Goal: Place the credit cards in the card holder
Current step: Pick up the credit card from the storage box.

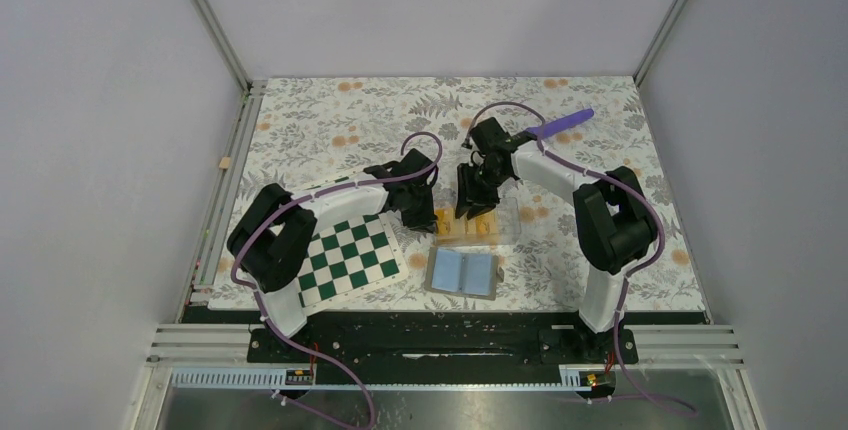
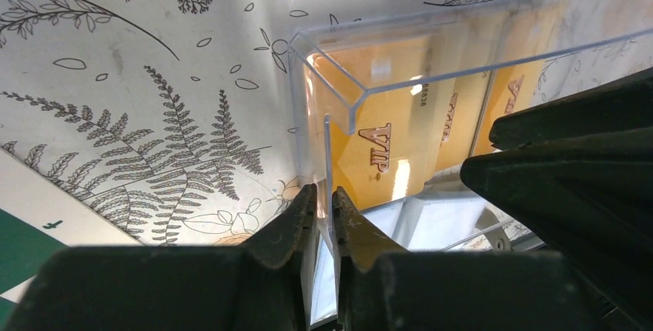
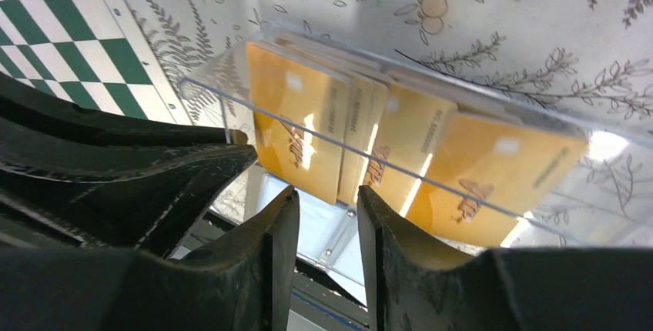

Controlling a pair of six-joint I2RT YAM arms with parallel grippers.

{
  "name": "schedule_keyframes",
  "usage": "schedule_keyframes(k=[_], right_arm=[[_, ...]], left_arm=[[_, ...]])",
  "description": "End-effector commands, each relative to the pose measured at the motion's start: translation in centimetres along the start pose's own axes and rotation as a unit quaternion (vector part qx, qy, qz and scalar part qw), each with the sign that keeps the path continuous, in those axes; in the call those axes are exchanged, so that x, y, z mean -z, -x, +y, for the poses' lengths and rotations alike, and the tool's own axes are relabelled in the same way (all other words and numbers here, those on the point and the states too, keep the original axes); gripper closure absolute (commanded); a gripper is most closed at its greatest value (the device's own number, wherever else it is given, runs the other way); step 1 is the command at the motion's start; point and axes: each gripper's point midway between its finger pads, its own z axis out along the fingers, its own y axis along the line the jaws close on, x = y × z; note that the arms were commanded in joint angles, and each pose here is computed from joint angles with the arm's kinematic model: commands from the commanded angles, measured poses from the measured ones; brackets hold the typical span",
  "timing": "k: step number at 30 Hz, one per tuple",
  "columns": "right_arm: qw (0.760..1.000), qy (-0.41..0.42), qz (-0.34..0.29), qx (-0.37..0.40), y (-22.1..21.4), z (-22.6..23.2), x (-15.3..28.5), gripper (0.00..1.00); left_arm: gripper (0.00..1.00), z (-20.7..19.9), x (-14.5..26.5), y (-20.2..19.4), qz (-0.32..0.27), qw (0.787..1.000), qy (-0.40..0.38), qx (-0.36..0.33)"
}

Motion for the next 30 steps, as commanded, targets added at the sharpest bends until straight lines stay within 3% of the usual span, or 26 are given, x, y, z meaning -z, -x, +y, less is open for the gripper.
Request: schedule_keyframes(k=[1,24,30], right_arm=[[0.998,0.026,-0.041,0.026,1.9,2.6,1.5,0.61],[1.000,-0.023,0.006,0.000,-0.6,0.7,-2.4,0.74],[0.999,-0.048,0.002,-0.004,-1.0,-0.4,-2.7,0.71]], left_arm=[[0.92,-0.7,0.3,1.0,-0.016,1.000,-0.001,-0.011],[0.92,-1.4,0.2,0.6,-0.012,1.000,-0.005,-0.011],[0.93,-1.6,0.3,0.5,-0.011,1.000,-0.006,-0.013]])
